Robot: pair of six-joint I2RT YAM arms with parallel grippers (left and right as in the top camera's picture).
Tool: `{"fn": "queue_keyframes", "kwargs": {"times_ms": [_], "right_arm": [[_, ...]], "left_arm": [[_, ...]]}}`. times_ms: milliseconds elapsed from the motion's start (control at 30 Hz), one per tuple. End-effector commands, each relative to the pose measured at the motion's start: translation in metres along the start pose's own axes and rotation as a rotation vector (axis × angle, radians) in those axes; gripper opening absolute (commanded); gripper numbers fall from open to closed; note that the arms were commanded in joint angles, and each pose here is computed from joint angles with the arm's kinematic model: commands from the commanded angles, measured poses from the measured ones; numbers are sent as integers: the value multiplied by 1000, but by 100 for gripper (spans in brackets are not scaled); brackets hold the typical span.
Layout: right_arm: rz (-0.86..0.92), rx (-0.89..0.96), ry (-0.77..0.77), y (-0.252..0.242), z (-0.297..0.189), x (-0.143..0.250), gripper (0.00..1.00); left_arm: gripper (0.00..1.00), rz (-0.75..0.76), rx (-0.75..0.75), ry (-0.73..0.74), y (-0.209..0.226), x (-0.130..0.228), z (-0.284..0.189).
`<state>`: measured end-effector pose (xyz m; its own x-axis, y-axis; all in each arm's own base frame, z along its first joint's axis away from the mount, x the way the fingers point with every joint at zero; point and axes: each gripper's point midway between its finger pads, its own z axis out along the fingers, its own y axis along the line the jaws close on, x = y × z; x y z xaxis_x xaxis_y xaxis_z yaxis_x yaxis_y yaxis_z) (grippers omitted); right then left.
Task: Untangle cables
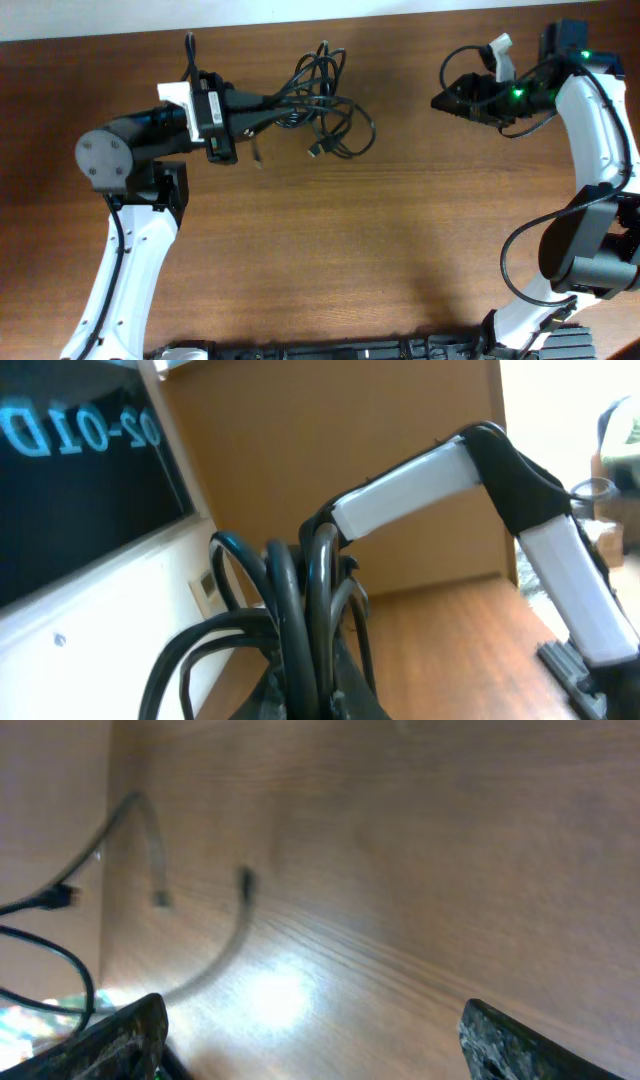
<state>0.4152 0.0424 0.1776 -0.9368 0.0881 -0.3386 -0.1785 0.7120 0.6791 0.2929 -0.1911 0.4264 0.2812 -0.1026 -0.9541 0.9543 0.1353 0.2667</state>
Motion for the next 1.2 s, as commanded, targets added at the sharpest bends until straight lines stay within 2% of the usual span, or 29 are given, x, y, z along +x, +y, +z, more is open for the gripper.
{"fn": "queue_keyframes", "kwargs": {"times_ms": [0,167,467,700,833,933,1033,1167], "right_arm": [[-145,-57,-18,42,2,-4,92],[-272,-80,-32,82,8,-5,93],[-559,-134,-151,168,-9,-8,96],[-707,-185,-200,220,-20,5,96],[-751,-208,-216,239,-23,10,96],[-755,-209,-222,243,-27,13,96],[-702,-215,-221,245,-29,13,97],[-620,-197,-223,242,-30,10,97]], "left_arm": [[0,-67,-125,-25,20,-8,-3],[0,-179,-169,-2,30,7,-4],[0,-337,-223,59,38,37,-7],[0,-389,-214,97,33,53,-4],[0,-360,-170,146,20,69,7],[0,-289,-65,172,-2,76,18],[0,-142,89,172,-32,83,23],[0,-72,107,182,-37,90,21]]}}
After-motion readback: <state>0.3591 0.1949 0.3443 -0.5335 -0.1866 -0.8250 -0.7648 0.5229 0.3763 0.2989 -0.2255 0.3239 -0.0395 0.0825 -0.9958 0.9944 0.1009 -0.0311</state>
